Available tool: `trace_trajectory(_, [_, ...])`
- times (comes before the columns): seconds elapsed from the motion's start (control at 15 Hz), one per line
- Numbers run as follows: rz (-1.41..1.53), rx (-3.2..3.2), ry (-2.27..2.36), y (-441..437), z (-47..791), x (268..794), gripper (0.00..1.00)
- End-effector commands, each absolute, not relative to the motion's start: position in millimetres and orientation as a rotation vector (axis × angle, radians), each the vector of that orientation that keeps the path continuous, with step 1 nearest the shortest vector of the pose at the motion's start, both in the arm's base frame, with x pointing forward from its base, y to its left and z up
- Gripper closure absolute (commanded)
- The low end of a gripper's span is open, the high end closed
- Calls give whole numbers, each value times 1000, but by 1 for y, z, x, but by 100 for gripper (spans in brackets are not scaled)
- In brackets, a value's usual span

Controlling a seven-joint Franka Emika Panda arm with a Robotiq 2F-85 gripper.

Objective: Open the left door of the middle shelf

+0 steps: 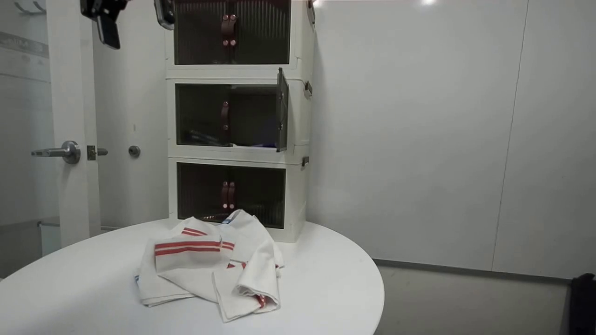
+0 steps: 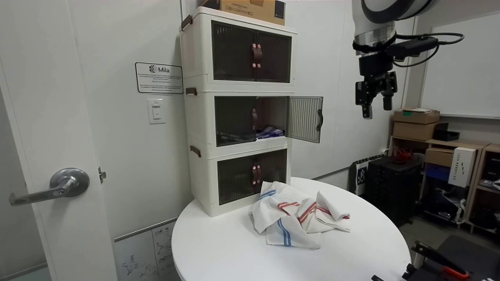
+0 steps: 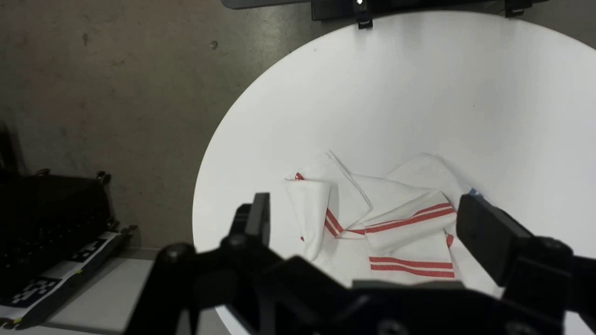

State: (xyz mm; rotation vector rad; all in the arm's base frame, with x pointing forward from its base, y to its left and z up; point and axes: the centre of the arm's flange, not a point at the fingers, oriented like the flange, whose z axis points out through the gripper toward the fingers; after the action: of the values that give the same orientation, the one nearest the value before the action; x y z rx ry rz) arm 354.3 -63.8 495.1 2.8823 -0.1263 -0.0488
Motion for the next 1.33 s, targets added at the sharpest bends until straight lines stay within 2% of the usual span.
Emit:
trace_trajectory(0.0, [37, 2785, -179, -30, 502, 362, 0])
trace_trajectory(1.27, [327, 2326, -286, 39, 471, 393, 0])
